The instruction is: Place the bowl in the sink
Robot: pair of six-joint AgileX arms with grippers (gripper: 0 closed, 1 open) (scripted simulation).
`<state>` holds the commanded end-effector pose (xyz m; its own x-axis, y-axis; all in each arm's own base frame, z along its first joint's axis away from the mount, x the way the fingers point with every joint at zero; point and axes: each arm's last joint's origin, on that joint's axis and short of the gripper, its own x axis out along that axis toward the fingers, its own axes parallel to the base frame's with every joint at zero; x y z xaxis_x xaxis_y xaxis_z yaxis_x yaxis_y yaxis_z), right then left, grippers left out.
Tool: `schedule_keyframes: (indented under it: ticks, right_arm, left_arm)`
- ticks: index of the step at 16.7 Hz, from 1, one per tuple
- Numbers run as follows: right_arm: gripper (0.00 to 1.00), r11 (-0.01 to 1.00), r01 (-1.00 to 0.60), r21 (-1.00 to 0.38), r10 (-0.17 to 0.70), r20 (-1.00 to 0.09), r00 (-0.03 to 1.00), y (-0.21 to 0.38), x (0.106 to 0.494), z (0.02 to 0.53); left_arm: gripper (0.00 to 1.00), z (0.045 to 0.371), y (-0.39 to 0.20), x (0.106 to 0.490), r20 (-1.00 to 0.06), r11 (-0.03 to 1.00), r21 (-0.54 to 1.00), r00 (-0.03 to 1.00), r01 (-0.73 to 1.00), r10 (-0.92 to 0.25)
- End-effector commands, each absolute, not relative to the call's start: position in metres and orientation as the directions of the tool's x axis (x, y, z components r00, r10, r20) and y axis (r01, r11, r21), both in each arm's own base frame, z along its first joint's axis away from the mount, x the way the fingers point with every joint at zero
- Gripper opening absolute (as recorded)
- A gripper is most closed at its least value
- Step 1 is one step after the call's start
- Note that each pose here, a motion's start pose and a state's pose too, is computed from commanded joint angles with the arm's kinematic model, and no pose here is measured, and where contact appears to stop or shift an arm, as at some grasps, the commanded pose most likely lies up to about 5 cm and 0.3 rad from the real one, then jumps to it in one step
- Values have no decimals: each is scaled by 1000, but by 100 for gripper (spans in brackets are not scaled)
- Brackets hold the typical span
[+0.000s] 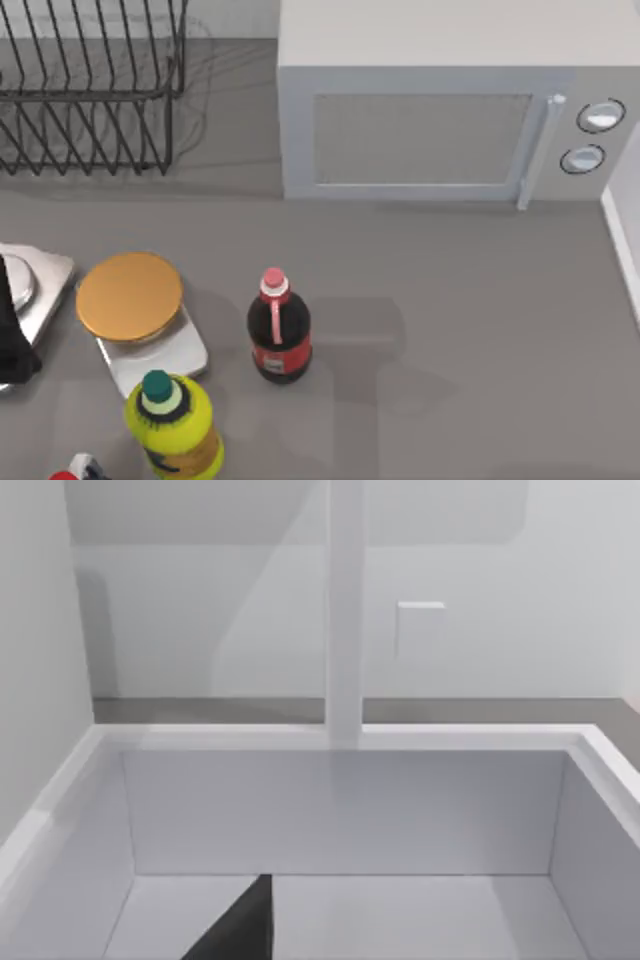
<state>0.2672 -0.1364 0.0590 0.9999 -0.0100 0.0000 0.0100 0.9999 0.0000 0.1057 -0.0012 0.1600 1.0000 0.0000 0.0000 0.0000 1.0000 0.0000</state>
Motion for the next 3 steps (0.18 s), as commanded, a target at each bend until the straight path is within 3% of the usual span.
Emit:
schedule_keyframes:
  ticks: [3]
  right_arm:
    - [100, 1000, 10, 0, -10, 0, 1000, -136, 267, 59]
  left_arm:
    - [100, 160, -1, 106, 0, 1000, 0, 1000, 0, 0]
